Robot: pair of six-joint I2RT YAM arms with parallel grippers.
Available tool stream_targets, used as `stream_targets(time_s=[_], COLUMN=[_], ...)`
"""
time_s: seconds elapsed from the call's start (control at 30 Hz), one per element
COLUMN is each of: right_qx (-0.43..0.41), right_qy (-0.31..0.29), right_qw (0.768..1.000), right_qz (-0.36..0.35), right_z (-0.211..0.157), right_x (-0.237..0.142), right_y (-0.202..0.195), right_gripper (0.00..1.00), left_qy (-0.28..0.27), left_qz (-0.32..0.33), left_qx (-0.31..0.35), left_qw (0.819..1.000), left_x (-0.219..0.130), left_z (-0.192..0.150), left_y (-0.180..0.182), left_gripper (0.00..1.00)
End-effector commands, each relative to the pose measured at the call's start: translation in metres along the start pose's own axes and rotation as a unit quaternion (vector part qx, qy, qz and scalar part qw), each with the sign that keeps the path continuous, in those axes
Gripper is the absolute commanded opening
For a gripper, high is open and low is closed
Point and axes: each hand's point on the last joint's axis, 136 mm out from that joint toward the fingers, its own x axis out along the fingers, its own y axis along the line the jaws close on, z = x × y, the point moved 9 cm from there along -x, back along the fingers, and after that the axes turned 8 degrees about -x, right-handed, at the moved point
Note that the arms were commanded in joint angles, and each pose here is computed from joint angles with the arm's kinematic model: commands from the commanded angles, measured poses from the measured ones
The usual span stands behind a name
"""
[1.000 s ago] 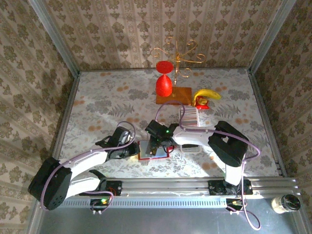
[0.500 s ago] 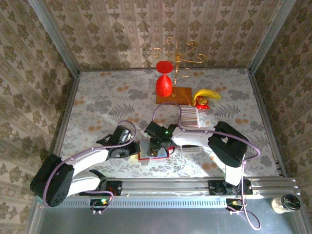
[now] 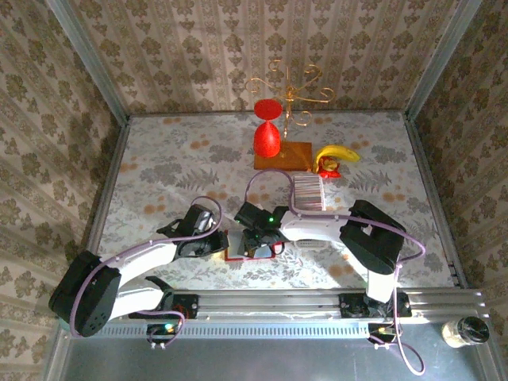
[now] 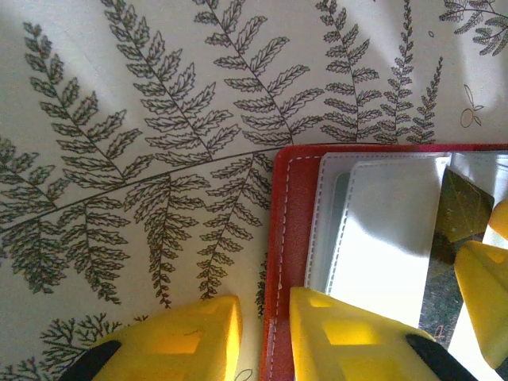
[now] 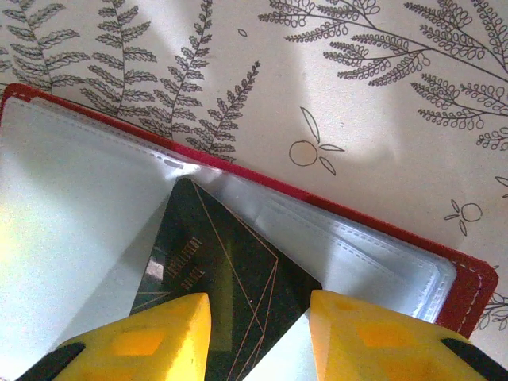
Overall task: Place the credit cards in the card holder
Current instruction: Insert the credit card into the card slot.
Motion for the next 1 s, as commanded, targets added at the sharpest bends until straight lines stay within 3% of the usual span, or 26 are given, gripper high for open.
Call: stream_targets(time_s=[0.0,0.2,0.7,0.97], right_qx=[-0.011,0.006,0.074,0.12], right_qy=[0.012,0.008,-0.071,-0.05], right_qw=[1.0,0.999,0.989,0.991], right_qz=[0.017,0.038,0.104,0.039], right_z=[-0.013,-0.007,0.009,-0.004], right_x=[-0.001,0.009,-0.005,-0.022], right_y=[0.003,0.011,0.02,-0.001], right_gripper=[0.39,0.39,0.39,0.4], left_qy=[0.001,0.005,0.004,0.001], left_qz=[0.006,0.002,0.0,0.001], left_qx=[-0.007,-0.009,-0.01,-0.008], left_qw=[1.0,1.0,1.0,1.0], left_x=[0.007,0.008,0.007,0.004], left_z=[-0.001,-0.003,-0.006,-0.008], left_y=[0.007,0.008,0.011,0.013], left_gripper=[0.25,0.25,0.24,0.24])
